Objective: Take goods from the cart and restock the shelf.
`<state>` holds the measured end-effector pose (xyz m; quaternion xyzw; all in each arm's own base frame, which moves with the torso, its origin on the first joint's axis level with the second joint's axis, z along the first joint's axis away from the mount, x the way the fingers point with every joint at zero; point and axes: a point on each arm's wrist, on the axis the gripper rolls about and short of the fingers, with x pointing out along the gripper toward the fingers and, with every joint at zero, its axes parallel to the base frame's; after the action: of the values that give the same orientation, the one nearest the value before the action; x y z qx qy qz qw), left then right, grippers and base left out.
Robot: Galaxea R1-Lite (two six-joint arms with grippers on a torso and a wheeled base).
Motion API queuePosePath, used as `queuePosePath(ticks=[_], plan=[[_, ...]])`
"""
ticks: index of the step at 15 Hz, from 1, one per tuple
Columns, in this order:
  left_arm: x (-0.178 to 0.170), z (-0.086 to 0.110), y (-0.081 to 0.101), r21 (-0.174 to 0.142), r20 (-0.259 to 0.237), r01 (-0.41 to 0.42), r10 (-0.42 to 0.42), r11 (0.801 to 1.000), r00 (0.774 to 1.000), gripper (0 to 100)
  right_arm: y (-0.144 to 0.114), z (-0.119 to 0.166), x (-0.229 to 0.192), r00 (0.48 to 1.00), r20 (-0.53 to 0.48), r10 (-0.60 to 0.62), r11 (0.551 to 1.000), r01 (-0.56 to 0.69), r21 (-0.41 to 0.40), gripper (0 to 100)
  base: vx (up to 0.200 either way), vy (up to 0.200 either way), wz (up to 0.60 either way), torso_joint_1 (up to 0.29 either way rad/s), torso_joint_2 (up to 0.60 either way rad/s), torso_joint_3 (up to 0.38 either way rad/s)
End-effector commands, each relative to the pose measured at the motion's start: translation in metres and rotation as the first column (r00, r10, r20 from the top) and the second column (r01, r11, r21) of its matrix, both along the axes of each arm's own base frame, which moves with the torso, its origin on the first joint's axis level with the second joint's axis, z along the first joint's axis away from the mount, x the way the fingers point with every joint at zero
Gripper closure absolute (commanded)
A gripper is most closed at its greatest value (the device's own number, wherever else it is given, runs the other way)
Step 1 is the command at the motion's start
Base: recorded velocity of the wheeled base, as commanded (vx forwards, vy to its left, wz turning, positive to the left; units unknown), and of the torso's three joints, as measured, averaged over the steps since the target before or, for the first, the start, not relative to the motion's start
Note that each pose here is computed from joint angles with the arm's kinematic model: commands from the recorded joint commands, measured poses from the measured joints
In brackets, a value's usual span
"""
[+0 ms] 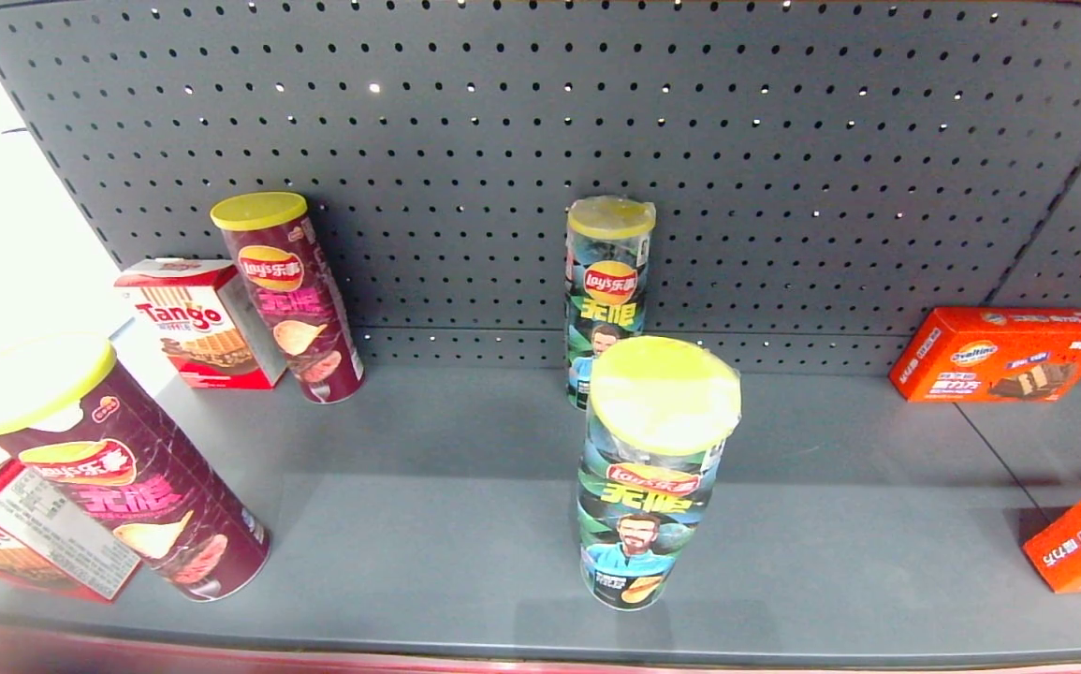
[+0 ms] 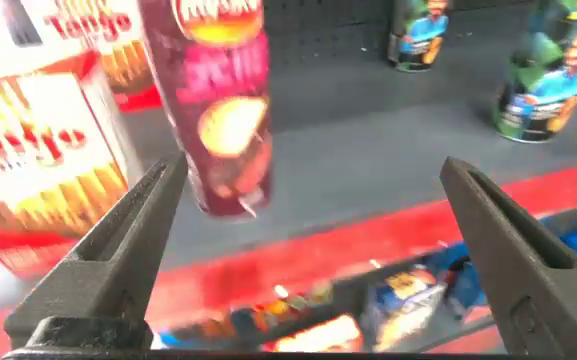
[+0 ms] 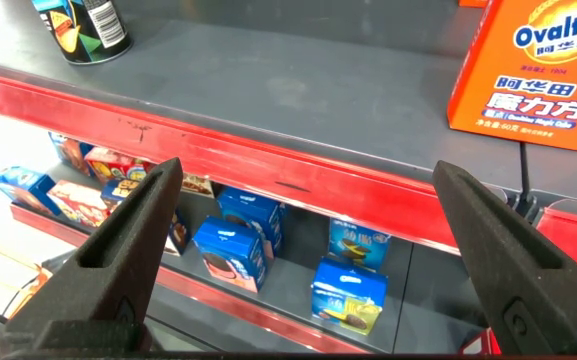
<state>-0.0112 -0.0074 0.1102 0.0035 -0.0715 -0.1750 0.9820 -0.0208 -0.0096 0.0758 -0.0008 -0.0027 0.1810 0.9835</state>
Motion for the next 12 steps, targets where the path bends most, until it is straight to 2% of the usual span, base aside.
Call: queuePosePath(ticks=[1,2,3,4,5,7,8,10,11,12], plan=[[-0.009,-0.015,-0.002,-0.018,-0.039,-0.001,0.000,1.000,0.999,0,0.000,0.000,0.000,1.000,0.000,0.001,1.000,-0.001,0.000,0,0.000,0.000,0.00,0.000,0.00,0.000],[-0.012,-0.025,0.000,-0.020,-0.076,-0.029,0.028,0.999,0.997,0,0.000,0.000,0.000,1.000,0.000,0.001,1.000,-0.001,0.000,0,0.000,0.000,0.00,0.000,0.00,0.000],[-0.013,-0.030,0.002,-0.009,-0.117,-0.116,0.114,0.993,0.987,0,0.000,0.000,0.000,1.000,0.000,0.001,1.000,-0.001,0.000,0,0.000,0.000,0.00,0.000,0.00,0.000],[-0.012,-0.029,0.004,-0.012,-0.111,-0.177,0.174,0.984,0.978,0,0.000,0.000,0.000,1.000,0.000,0.001,1.000,-0.001,0.000,0,0.000,0.000,0.00,0.000,0.00,0.000],[-0.012,-0.028,0.005,-0.025,-0.098,-0.255,0.252,0.967,0.963,0,0.000,0.000,0.000,1.000,0.000,0.001,1.000,-0.001,0.000,0,0.000,0.000,0.00,0.000,0.00,0.000],[-0.012,-0.028,0.005,-0.027,-0.098,-0.255,0.252,0.966,0.963,0,0.000,0.000,0.000,1.000,0.000,0.001,1.000,-0.001,0.000,0,0.000,0.000,0.00,0.000,0.00,0.000],[-0.012,-0.028,0.005,-0.015,-0.097,-0.250,0.247,0.968,0.964,0,0.000,0.000,0.000,1.000,0.000,0.001,1.000,-0.001,0.000,0,0.000,0.000,0.00,0.000,0.00,0.000],[-0.012,-0.028,0.003,0.028,-0.084,-0.171,0.173,0.985,0.981,0,0.000,0.000,0.000,1.000,0.000,0.001,1.000,-0.001,0.000,0,0.000,0.000,0.00,0.000,0.00,0.000],[-0.012,-0.028,0.004,0.030,-0.092,-0.225,0.227,0.974,0.969,0,0.000,0.000,0.000,1.000,0.000,0.001,1.000,-0.001,0.000,0,0.000,0.000,0.00,0.000,0.00,0.000],[-0.011,-0.034,0.008,0.079,-0.132,-0.376,0.384,0.923,0.914,0,0.000,0.000,0.000,1.000,0.000,0.001,1.000,-0.001,0.000,0,0.000,0.000,0.00,0.000,0.00,0.000]])
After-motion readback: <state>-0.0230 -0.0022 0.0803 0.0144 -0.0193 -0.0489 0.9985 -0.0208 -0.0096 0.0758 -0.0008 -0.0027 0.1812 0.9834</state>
